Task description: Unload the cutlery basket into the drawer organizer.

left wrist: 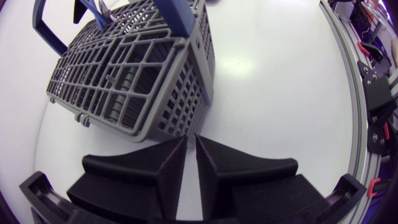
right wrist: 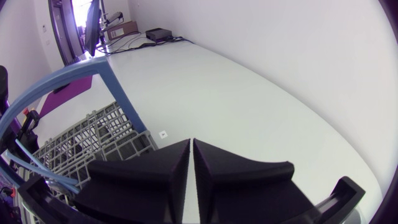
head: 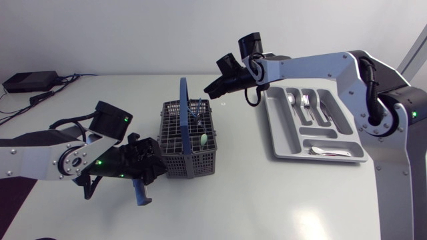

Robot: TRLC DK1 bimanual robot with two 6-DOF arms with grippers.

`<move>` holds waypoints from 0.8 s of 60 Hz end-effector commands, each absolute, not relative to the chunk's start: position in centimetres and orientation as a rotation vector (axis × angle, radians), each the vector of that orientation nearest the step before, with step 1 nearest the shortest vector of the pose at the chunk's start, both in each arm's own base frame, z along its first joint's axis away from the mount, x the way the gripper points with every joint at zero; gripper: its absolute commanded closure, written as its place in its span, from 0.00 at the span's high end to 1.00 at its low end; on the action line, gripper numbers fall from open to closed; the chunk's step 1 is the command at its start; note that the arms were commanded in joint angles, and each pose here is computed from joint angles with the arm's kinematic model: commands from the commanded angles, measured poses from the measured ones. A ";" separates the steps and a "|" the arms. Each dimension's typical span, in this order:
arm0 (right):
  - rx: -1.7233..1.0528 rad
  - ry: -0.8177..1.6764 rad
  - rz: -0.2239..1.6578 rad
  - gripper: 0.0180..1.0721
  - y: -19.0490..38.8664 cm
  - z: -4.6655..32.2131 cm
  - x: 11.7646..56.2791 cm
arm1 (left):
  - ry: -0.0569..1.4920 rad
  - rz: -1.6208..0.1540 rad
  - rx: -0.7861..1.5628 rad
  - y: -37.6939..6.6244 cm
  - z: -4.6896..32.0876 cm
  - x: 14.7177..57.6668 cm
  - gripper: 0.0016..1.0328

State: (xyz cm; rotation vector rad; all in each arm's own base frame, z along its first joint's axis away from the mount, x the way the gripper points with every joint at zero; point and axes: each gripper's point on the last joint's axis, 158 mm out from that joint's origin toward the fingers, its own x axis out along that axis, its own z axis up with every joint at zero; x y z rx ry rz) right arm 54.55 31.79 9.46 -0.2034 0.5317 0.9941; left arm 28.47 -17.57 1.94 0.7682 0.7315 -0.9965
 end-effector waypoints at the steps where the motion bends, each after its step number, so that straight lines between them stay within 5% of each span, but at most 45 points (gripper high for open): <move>1: -0.171 0.592 1.010 0.12 32.6 7.5 54.0 | 0.746 -0.990 0.761 -17.0 1.5 27.8 0.18; 37: -0.253 0.741 1.107 0.12 30.7 4.3 42.5 | 0.702 -0.952 0.751 -15.3 2.8 28.2 0.18; 48: -0.251 0.670 1.070 0.12 29.7 7.6 43.1 | 0.683 -0.939 0.757 -14.7 3.3 27.5 0.19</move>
